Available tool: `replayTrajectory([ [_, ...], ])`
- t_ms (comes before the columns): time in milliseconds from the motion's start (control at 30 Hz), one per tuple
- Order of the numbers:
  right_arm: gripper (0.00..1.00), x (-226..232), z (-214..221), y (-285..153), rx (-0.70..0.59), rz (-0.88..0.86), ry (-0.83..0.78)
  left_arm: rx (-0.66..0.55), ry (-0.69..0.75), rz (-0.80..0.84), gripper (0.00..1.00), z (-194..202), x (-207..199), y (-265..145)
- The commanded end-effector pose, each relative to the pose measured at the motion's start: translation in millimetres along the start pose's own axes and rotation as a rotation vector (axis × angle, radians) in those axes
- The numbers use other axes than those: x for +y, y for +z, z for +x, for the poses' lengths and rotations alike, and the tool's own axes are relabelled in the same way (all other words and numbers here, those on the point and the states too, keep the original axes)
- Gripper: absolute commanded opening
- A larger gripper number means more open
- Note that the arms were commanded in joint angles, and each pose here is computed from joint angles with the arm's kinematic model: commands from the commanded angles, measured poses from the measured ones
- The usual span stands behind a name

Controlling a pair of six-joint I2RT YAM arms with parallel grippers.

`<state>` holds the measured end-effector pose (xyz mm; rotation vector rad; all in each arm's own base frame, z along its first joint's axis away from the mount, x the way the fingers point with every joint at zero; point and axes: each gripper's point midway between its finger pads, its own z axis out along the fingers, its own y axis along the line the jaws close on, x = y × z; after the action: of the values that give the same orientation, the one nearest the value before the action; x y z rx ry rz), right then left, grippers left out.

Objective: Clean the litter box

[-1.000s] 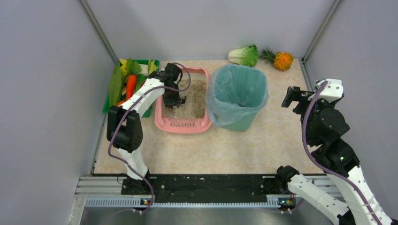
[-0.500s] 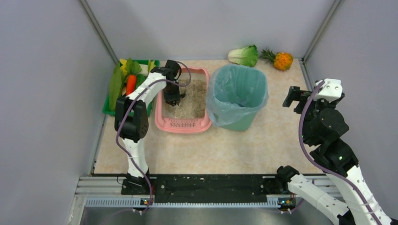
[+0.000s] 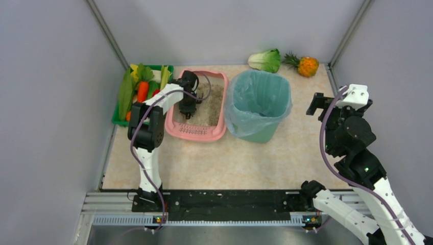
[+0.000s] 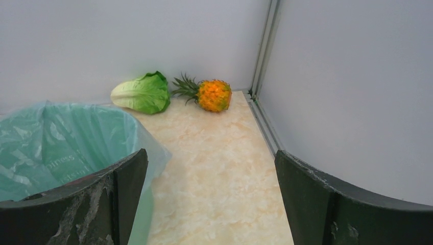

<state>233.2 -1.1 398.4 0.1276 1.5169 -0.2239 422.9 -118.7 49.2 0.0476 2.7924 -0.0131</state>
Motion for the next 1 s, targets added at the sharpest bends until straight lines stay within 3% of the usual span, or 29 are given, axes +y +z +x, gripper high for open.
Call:
replayTrajectory([
  [0,0.95,4.3,-6.5,4.2,-0.026,-0.001,0.007,-0.143,0.082,-0.042,0.0,-21.3,11.5,2.3],
  [433,0.95,7.5,-9.4,5.3,-0.032,-0.015,0.005,-0.285,0.259,-0.239,0.0,-49.2,25.2,-23.2],
  [767,0.95,10.2,-11.7,6.6,-0.033,-0.024,0.002,-0.361,0.249,-0.272,0.0,-61.1,25.6,-19.6],
  [967,0.95,7.2,-13.0,4.8,-0.036,-0.02,0.003,-0.309,0.138,-0.076,0.0,-47.5,4.8,-4.8],
])
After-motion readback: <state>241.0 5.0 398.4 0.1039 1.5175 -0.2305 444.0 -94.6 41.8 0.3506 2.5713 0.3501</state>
